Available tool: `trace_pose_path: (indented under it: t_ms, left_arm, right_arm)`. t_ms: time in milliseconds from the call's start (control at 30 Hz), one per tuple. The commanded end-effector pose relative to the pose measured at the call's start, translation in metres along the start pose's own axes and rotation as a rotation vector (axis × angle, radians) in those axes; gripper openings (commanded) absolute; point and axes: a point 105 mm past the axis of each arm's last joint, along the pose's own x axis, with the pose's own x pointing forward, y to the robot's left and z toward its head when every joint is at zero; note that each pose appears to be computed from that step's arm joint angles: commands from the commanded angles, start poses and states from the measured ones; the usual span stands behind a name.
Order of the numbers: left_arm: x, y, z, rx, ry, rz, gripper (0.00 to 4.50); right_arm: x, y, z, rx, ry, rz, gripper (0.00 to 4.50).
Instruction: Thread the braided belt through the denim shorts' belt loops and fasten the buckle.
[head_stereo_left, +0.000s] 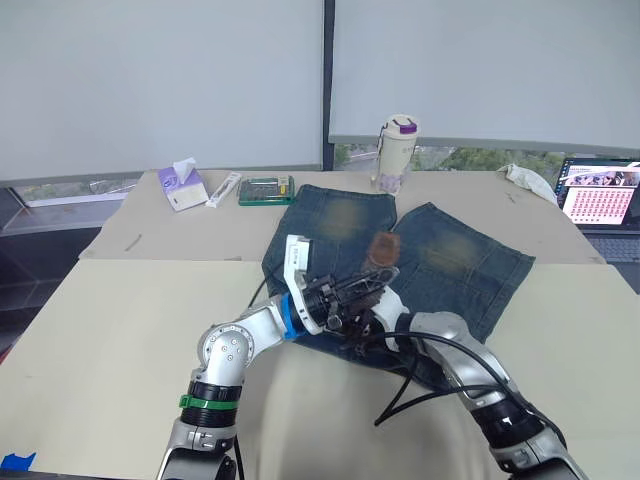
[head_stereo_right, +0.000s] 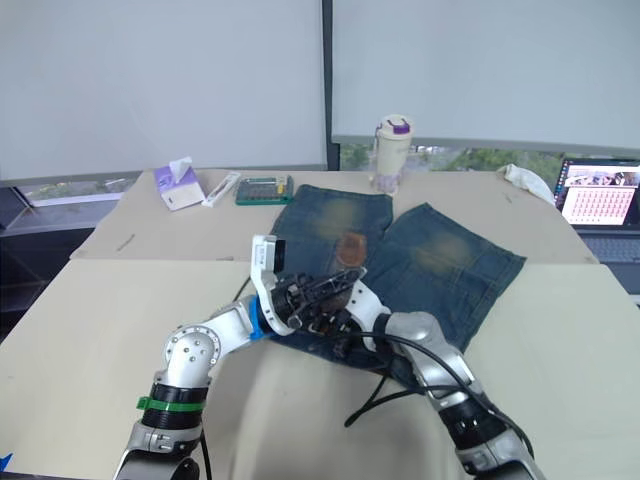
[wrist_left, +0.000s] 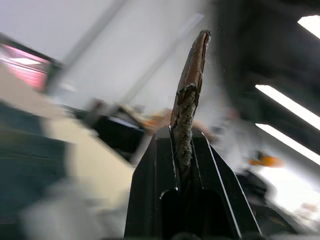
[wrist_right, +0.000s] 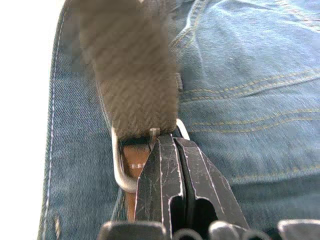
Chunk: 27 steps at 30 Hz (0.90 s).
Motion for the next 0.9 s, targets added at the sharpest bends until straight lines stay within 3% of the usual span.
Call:
trace_pose_path:
  t_ms: [33,300,600,733,900]
  left_arm:
    - [-0.003,-0.002,0.004,0.061,0.002,0.004,0.0]
    - [-0.016,0.037,0.005,0.103,-0.014,0.176,0.0]
    - [-0.037,0.057,0.038,0.087,-0.179,0.182,0.0]
    - [-0.043,0.06,0.044,0.107,-0.176,0.174,0.0]
    - [-0.044,0.061,0.034,0.11,-0.121,0.16,0.0]
  right_arm:
    - [-0.006,-0.004,-0.012,0.071,0.014,-0.049,0.02]
    - [-0.037,-0.006,0.009,0.076,-0.111,-0.093,0.02]
    - [-0.07,-0.014,0.025,0.1,-0.175,-0.18,0.02]
    - [-0.07,-0.014,0.027,0.115,-0.193,-0.202,0.02]
    - [-0.062,-0.004,0.029,0.109,-0.193,-0.159,0.02]
